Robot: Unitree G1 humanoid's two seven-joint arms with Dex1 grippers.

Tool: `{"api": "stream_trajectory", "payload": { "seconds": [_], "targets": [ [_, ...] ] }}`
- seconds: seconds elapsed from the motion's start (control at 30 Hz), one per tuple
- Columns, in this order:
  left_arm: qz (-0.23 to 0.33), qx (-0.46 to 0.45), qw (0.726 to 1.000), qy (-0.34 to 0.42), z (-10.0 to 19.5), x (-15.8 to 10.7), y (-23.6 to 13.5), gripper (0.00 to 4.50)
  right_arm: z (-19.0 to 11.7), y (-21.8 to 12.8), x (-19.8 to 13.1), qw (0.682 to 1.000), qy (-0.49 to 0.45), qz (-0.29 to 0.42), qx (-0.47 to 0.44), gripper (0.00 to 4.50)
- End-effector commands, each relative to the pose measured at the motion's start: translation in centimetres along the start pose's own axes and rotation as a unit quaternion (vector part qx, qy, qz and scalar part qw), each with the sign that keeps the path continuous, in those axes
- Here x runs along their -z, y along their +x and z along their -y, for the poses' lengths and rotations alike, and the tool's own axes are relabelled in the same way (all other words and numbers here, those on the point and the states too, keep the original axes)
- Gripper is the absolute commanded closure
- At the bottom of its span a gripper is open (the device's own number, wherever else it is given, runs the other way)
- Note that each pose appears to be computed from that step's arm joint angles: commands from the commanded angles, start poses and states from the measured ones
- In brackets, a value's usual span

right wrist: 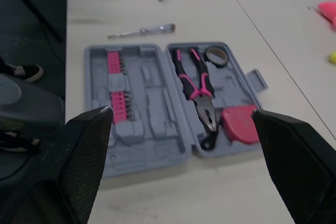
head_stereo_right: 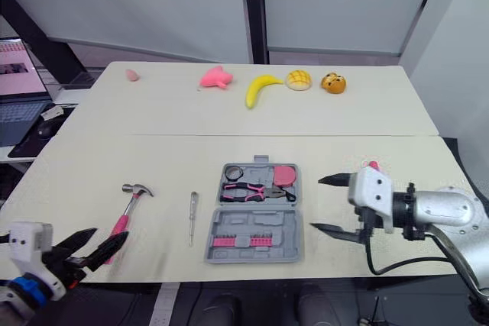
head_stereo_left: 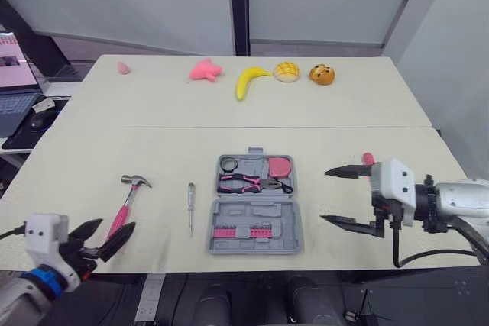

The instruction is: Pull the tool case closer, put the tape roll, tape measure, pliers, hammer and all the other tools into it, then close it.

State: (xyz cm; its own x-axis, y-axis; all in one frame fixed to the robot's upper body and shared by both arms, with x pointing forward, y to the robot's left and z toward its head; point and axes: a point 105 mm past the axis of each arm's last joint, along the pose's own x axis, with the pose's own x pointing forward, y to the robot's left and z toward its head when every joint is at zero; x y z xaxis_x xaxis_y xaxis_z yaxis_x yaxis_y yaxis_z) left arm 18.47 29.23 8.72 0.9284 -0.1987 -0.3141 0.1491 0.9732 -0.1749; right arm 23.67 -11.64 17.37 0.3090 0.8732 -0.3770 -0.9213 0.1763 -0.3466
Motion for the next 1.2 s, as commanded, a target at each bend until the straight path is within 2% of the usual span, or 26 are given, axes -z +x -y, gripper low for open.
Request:
{"api": "stream_trajectory", "payload": {
  "seconds": [0.03, 0.17, 0.43, 1.0, 1.2],
  "targets": [
    [0.030, -0.012, 0.999, 0.000, 2.2, -0.6, 0.6, 0.00, -0.1, 1.7, -1.3, 0.999, -0.004, 0.021, -0.027, 0.02],
    [0.042, -0.023, 0.999, -0.001, 4.2, 0.0, 1.4, 0.00, 0.2, 2.9, -1.9, 0.999, -0.012, 0.029, -0.044, 0.02],
    [0.049, -0.048, 0.998, 0.011, 5.4, 1.0, 3.1, 0.00, 0.4, 3.4, -1.9, 0.998, -0.014, 0.031, -0.054, 0.02],
    [0.024, -0.063, 0.996, 0.057, 6.8, 2.0, 10.2, 0.00, 0.4, 4.1, -1.9, 0.997, -0.025, 0.027, -0.062, 0.02],
    [-0.009, -0.055, 0.996, 0.064, 7.5, 3.4, 11.9, 0.00, 0.3, 4.3, -1.8, 0.997, -0.026, 0.025, -0.066, 0.02]
  ]
}}
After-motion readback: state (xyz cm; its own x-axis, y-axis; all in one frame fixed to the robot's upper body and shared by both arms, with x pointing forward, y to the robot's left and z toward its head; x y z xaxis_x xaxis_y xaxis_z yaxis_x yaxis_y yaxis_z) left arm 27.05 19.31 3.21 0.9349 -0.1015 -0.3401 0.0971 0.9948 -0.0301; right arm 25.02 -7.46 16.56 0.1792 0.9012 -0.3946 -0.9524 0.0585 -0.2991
